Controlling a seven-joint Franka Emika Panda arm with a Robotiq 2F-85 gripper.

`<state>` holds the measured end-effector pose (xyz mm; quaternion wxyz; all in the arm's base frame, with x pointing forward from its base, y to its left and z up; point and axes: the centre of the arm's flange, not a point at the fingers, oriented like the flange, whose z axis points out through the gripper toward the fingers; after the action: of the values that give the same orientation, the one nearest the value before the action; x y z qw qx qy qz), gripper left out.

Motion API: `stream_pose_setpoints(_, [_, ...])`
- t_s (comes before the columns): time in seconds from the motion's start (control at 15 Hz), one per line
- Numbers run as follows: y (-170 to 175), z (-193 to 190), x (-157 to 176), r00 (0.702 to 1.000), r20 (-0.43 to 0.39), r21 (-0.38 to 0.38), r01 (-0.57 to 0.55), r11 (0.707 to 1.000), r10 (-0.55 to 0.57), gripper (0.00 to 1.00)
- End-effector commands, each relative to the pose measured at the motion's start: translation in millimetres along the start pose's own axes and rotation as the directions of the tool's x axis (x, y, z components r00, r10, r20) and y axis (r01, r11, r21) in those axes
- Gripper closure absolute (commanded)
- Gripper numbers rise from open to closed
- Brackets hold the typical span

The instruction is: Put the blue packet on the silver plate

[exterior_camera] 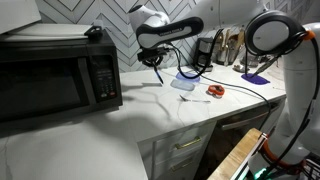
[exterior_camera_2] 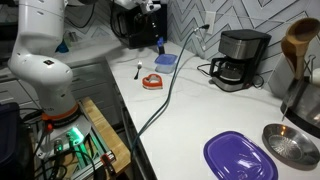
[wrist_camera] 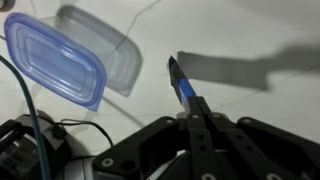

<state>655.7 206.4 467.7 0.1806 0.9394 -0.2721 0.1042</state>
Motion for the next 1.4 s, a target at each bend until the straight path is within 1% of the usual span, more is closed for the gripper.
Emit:
stream_pose_setpoints(0.0, [65, -36, -10, 0.993, -0.042, -0.001, -0.110, 0.994, 0.110, 1.00])
stream_pose_setpoints(0.13, [99, -53, -6, 0.984, -0.056, -0.008, -0.172, 0.985, 0.171, 1.00])
stream_pose_setpoints(0.27, [135, -61, 0, 0.969, -0.080, -0.027, -0.237, 0.971, 0.234, 1.00])
stream_pose_setpoints(0.4, [173, -66, 5, 0.952, -0.105, -0.053, -0.294, 0.954, 0.287, 1.00])
stream_pose_setpoints(0.53, [212, -63, 9, 0.936, -0.124, -0.086, -0.340, 0.936, 0.329, 1.00])
stream_pose_setpoints(0.73, [271, -47, 9, 0.915, -0.134, -0.140, -0.397, 0.907, 0.380, 1.00])
stream_pose_setpoints(1.0, [347, -12, 5, 0.887, -0.118, -0.195, -0.461, 0.866, 0.445, 1.00])
stream_pose_setpoints(1.07, [367, -1, 3, 0.886, -0.082, -0.178, -0.463, 0.868, 0.456, 1.00])
stream_pose_setpoints(1.13, [387, 11, 2, 0.884, -0.062, -0.182, -0.466, 0.866, 0.463, 1.00])
stream_pose_setpoints(1.27, [420, 37, 1, 0.863, -0.046, -0.175, -0.503, 0.847, 0.503, 1.00])
stream_pose_setpoints(1.33, [430, 49, 3, 0.850, -0.051, -0.147, -0.526, 0.838, 0.525, 1.00])
